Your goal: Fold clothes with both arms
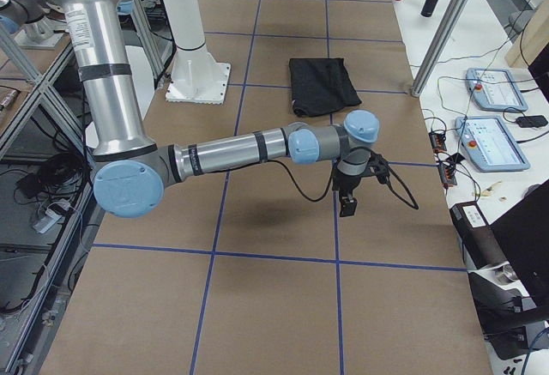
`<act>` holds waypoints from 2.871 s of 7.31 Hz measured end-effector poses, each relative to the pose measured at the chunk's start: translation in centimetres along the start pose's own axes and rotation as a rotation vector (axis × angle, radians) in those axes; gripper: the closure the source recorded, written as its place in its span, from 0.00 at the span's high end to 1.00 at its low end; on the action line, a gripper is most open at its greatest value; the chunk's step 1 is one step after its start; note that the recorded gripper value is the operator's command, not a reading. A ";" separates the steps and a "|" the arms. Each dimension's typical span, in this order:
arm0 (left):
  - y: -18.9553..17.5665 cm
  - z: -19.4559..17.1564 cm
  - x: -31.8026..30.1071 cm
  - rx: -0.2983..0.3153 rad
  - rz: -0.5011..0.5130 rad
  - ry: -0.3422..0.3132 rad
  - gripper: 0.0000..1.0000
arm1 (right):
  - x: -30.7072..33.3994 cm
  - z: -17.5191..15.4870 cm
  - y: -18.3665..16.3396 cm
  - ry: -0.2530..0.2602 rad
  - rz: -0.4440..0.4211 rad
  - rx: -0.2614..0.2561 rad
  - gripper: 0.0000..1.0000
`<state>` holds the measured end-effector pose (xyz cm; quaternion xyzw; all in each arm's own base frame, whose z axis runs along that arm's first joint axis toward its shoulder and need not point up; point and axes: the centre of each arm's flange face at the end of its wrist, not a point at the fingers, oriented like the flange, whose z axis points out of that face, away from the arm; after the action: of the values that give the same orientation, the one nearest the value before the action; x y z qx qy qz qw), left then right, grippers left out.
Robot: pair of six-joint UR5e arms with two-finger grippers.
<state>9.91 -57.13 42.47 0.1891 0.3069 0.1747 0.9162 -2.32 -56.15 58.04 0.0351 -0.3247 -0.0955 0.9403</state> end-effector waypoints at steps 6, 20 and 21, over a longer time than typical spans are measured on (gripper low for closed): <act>11.0 4.4 -11.7 -0.140 -0.136 0.130 1.00 | 10.9 -1.8 15.0 -0.045 0.101 0.012 0.99; 22.1 -0.1 -18.1 -0.194 -0.218 0.123 1.00 | 4.8 -2.3 11.9 -0.048 0.154 -0.004 1.00; 21.7 -0.6 -17.9 -0.184 -0.208 0.118 1.00 | 4.8 -2.3 11.9 -0.048 0.154 -0.003 1.00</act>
<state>-8.35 -46.01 60.78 0.0607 0.3611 0.1169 0.9232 4.65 -45.48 60.62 0.0062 -0.3486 -0.0243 0.9369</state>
